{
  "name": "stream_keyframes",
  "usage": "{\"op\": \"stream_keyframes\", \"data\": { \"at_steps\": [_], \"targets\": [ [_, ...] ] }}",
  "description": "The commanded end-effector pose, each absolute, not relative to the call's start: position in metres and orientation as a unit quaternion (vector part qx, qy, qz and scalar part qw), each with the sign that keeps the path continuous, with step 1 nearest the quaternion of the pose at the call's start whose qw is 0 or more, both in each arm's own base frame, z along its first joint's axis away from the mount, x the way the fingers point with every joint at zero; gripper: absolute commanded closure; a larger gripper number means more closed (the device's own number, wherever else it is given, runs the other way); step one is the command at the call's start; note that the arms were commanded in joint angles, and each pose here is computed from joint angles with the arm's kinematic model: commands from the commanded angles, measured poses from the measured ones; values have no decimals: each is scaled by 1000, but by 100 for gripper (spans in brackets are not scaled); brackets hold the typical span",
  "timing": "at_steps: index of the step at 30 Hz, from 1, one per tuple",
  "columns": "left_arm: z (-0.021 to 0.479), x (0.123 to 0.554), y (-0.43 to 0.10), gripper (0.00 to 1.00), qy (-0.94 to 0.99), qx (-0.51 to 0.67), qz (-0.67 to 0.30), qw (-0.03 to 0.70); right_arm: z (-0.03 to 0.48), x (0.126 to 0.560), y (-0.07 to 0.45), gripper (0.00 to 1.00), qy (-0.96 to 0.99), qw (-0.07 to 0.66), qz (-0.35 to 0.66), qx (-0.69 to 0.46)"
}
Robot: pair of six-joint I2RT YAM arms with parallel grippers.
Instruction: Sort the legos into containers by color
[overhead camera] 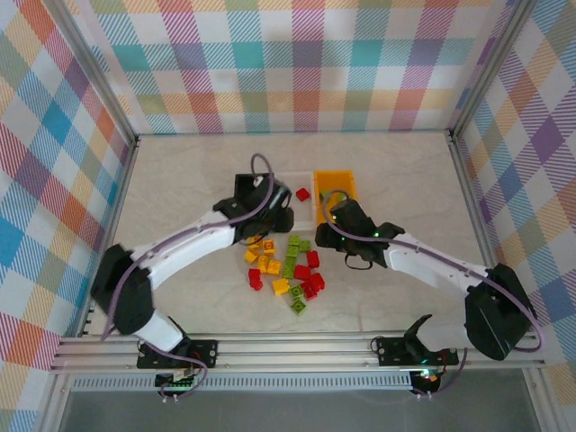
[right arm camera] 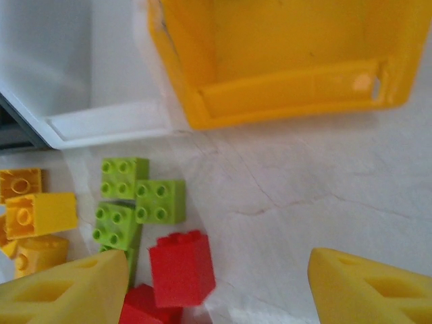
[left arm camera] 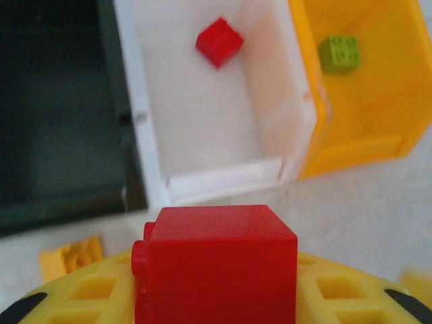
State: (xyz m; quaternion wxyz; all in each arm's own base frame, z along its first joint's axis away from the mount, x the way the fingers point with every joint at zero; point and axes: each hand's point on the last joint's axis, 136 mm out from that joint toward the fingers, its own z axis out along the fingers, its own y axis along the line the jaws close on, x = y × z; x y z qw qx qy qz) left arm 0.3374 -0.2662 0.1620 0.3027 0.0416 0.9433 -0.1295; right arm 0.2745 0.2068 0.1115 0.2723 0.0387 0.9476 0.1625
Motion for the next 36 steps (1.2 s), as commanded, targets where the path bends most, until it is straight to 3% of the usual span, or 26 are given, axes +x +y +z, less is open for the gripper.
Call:
{"op": "stream_keyframes", "data": {
  "at_steps": [1, 10, 18, 23, 27, 36],
  "targets": [
    [159, 370, -281, 63, 944, 62, -120, 302, 109, 265, 199, 28, 948, 268, 164, 50],
    [133, 423, -308, 59, 955, 55, -103, 274, 98, 250, 206, 28, 952, 240, 190, 27],
    [151, 428, -316, 18, 952, 55, -119, 278, 98, 249, 227, 27, 947, 226, 228, 3],
    [211, 398, -309, 0, 926, 43, -198, 318, 93, 255, 246, 29, 947, 215, 240, -9],
    [230, 357, -289, 0, 912, 32, -238, 333, 86, 261, 261, 29, 950, 208, 233, -22],
    [187, 267, -215, 0, 917, -25, -236, 320, 55, 268, 263, 33, 967, 185, 172, -20]
  ]
}}
